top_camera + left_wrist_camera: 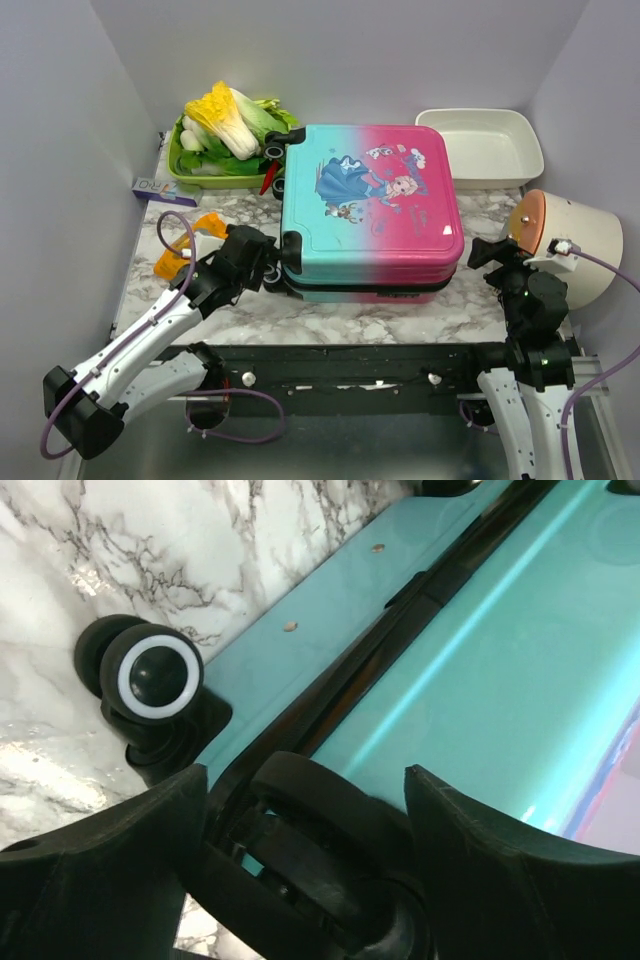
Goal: Open, take out, and arrange the luggage
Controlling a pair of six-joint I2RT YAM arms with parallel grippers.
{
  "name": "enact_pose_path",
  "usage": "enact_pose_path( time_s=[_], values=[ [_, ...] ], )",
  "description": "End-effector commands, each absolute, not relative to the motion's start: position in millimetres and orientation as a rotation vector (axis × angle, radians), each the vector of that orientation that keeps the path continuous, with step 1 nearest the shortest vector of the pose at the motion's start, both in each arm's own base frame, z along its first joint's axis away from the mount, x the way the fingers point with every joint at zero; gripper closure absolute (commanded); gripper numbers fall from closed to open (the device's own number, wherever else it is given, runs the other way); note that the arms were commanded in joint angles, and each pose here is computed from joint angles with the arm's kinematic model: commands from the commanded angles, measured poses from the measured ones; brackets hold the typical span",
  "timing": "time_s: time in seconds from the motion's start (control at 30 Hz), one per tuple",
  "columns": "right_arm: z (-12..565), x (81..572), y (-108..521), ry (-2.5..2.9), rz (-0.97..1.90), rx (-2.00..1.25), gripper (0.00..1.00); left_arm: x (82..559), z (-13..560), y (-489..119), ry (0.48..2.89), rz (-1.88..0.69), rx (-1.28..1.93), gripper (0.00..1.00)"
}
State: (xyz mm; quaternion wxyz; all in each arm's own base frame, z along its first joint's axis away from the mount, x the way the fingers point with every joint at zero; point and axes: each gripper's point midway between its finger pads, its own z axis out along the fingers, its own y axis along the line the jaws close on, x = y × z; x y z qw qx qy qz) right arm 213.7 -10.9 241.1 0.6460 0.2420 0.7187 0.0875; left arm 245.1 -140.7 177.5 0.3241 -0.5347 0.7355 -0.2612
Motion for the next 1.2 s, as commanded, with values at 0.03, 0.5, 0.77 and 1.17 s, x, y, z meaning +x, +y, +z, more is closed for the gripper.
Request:
enact_pose_path(
  time_s=[0.03, 0.5, 0.77, 1.17],
  values=[
    [244, 213, -13, 1.605, 0.198, 0.560, 0.00, 245, 190, -155, 1.924, -0.778, -1.434, 0.18],
    [242, 215, -6, 1.624, 0.227, 0.524, 0.00, 257, 218, -77, 1.544, -0.550, -1.368, 1.00],
    [237, 222, 12, 1.686, 0.287, 0.440, 0.00, 246, 242, -28, 1.466, -0.340, -1.262, 1.00],
    [232, 228, 22, 1.722, 0.316, 0.379, 0.00, 208, 289, -123, 1.957, -0.787, -0.809, 0.01]
  ],
)
